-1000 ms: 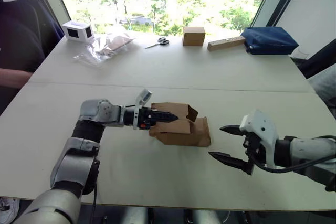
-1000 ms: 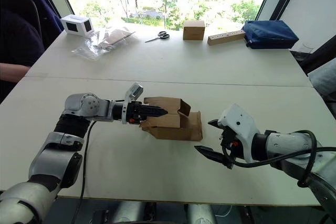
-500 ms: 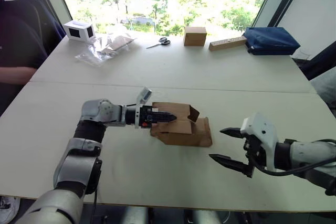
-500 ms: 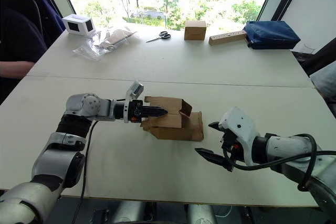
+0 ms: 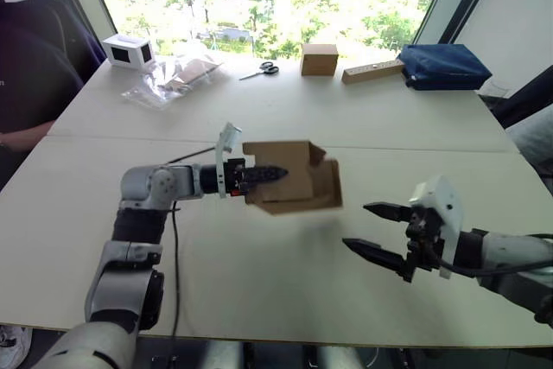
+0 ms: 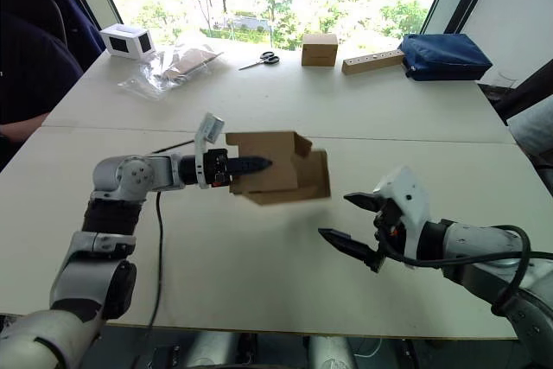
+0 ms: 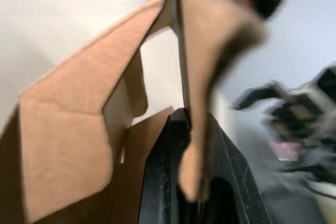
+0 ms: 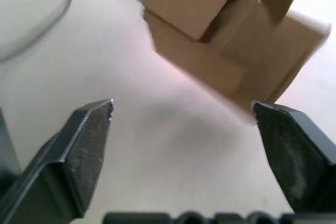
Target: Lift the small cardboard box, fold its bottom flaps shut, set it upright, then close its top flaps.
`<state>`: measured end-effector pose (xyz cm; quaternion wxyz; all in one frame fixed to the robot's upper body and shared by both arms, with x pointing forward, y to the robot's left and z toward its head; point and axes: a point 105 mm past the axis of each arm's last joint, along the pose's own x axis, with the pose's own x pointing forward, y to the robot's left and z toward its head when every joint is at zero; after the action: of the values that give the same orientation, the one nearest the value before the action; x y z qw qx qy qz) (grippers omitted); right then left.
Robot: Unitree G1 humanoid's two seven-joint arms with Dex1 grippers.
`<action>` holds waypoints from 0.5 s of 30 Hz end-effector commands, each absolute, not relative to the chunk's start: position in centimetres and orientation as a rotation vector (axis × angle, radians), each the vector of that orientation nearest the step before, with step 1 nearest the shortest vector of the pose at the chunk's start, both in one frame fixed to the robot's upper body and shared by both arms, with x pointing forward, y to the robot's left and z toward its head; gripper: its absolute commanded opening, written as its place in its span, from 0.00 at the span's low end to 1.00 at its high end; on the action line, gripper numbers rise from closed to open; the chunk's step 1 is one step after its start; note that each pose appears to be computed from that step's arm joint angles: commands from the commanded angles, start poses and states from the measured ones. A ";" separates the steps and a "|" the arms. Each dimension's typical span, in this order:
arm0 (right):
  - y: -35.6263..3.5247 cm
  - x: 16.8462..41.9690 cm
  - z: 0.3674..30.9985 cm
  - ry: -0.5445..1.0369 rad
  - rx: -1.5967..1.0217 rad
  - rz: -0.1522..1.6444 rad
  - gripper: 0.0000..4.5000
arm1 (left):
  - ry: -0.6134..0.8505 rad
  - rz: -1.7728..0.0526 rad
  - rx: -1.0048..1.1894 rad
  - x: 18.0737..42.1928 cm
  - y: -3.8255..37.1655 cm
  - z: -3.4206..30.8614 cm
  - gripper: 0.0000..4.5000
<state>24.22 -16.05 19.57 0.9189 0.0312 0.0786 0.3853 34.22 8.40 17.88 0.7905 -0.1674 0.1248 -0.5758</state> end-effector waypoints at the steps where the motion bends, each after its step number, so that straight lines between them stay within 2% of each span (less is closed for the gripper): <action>1: -17.9 26.4 24.9 -0.117 0.288 0.659 1.00 | 0.090 -1.314 -0.168 33.8 9.0 21.7 0.01; 5: -17.7 27.8 27.0 -0.210 0.438 0.656 1.00 | -0.077 -1.325 -0.093 34.4 9.5 26.3 0.01; 9: -15.7 27.7 28.2 -0.255 0.461 0.749 0.76 | -0.147 -1.390 -0.072 33.6 9.3 28.8 0.00; 11: -15.4 27.7 28.4 -0.259 0.470 0.754 0.59 | -0.149 -1.409 -0.051 33.3 9.2 28.9 0.00; 12: -15.4 27.7 28.6 -0.263 0.480 0.753 0.47 | -0.149 -1.419 -0.037 33.1 9.2 29.0 0.00; 15: -14.6 28.5 31.0 -0.337 0.507 0.760 0.22 | -0.190 -1.498 0.022 32.1 9.0 30.3 0.00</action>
<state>28.82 -14.97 28.36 0.8955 0.2419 -0.1154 0.3553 33.46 9.45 27.74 0.7565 -0.0241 -0.0414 -0.6522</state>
